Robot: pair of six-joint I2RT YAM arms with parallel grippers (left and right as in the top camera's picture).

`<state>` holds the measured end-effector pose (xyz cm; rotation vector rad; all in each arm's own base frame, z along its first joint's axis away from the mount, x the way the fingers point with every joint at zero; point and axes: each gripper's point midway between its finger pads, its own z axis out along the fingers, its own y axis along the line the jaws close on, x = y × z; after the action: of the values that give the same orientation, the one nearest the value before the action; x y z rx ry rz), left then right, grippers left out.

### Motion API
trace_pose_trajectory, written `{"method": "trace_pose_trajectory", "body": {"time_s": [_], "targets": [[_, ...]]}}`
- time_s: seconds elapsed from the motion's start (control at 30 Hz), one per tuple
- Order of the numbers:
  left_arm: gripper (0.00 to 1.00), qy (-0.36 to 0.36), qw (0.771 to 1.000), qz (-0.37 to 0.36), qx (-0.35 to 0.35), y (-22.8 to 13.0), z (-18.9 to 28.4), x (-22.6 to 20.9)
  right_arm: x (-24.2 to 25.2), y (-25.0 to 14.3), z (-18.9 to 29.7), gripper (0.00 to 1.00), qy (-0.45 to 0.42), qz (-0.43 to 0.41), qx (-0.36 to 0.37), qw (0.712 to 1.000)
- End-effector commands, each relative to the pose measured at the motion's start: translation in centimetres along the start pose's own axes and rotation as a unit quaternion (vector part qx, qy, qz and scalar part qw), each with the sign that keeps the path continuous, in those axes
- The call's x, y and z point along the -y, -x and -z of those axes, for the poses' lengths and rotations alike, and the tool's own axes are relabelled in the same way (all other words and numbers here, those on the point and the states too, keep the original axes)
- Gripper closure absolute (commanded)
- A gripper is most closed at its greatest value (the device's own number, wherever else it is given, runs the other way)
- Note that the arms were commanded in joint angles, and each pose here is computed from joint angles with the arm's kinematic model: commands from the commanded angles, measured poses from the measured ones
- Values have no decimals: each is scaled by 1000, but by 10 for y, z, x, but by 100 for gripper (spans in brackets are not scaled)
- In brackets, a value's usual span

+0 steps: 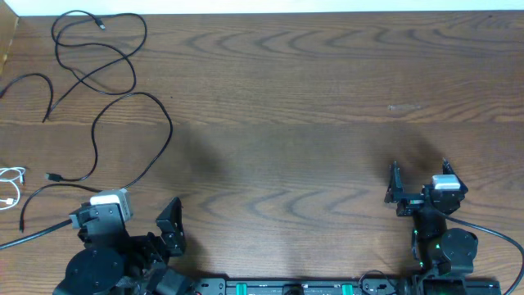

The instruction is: Untangle cables

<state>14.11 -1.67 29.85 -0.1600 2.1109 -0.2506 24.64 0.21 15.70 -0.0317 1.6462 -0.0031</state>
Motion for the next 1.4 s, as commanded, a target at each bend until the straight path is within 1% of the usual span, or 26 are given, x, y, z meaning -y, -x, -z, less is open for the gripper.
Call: {"method": "trace_pose_trajectory", "body": {"time_s": [0.0,1.0,1.03,1.07,1.37], "targets": [[1,8,1000,-2,0,-1,-1,-3,2,-1,0,1,-5,7,-1,1000],[1,8,1000,-2,0,-1,-1,-3,2,-1,0,1,-5,7,0,1000],[0,8,1000,-2,0,-1,-1,-3,2,-1,0,1,-5,7,0,1000],[2,8,1000,-2,0,-1,-1,-3,2,-1,0,1,-5,7,0,1000],[1,9,1000,-4,-4,-3,-1,-4,2,-1,0,1,-5,7,0,1000]]}}
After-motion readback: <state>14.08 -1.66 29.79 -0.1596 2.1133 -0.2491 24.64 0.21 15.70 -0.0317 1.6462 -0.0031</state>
